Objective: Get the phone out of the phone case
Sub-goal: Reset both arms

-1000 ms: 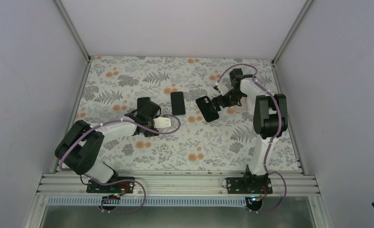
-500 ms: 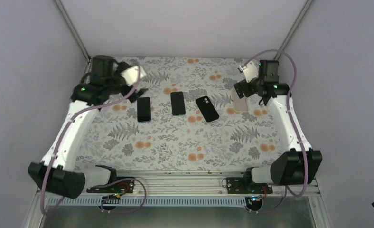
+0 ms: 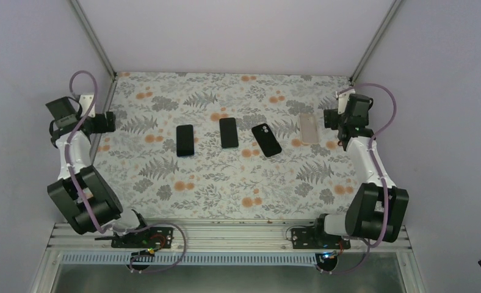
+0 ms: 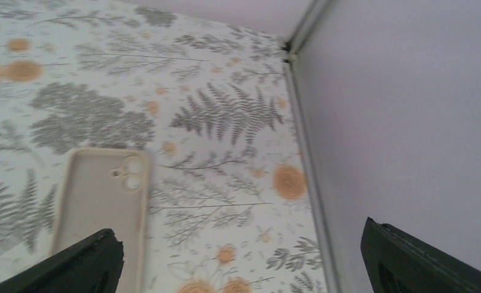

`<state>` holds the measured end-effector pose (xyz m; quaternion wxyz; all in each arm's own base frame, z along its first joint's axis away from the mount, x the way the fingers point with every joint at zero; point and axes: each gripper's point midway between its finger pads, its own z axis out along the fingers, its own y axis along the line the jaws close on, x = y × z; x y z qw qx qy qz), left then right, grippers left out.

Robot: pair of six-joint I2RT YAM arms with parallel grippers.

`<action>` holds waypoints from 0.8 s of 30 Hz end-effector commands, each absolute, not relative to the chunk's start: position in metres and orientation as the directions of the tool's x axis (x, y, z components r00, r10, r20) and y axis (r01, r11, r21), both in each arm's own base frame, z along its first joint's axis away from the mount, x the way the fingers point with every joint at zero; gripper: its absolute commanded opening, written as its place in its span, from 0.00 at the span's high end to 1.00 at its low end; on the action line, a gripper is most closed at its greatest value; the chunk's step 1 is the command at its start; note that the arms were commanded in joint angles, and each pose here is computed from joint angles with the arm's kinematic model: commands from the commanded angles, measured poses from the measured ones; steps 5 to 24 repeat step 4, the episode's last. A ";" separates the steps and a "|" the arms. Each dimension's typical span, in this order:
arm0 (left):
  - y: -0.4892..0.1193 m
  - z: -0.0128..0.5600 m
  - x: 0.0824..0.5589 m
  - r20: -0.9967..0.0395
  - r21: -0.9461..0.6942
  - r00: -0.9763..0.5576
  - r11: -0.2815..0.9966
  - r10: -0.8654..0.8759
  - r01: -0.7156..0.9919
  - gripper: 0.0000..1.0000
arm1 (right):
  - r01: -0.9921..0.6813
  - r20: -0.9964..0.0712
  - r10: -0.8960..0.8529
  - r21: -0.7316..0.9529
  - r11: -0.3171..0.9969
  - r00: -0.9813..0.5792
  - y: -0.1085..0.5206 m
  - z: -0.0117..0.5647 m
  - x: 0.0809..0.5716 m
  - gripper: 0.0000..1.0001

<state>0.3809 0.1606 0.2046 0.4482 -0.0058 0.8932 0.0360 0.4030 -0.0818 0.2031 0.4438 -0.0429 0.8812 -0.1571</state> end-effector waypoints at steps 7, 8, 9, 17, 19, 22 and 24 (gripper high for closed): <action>0.143 0.209 0.376 -0.831 -0.079 -0.554 0.997 -0.052 0.026 0.00 | 0.230 -0.774 -0.176 -0.384 0.894 -0.608 -0.117 0.197 0.407 0.00; 0.143 0.209 0.376 -0.831 -0.079 -0.554 0.997 -0.052 0.026 0.00 | 0.230 -0.774 -0.176 -0.384 0.894 -0.608 -0.117 0.197 0.407 0.00; 0.143 0.209 0.376 -0.831 -0.079 -0.554 0.997 -0.052 0.026 0.00 | 0.230 -0.774 -0.176 -0.384 0.894 -0.608 -0.117 0.197 0.407 0.00; 0.143 0.209 0.376 -0.831 -0.079 -0.554 0.997 -0.052 0.026 0.00 | 0.230 -0.774 -0.176 -0.384 0.894 -0.608 -0.117 0.197 0.407 0.00; 0.143 0.209 0.376 -0.831 -0.079 -0.554 0.997 -0.052 0.026 0.00 | 0.230 -0.774 -0.176 -0.384 0.894 -0.608 -0.117 0.197 0.407 0.00; 0.143 0.209 0.376 -0.831 -0.079 -0.554 0.997 -0.052 0.026 0.00 | 0.230 -0.774 -0.176 -0.384 0.894 -0.608 -0.117 0.197 0.407 0.00; 0.143 0.209 0.376 -0.831 -0.079 -0.554 0.997 -0.052 0.026 0.00 | 0.230 -0.774 -0.176 -0.384 0.894 -0.608 -0.117 0.197 0.407 0.00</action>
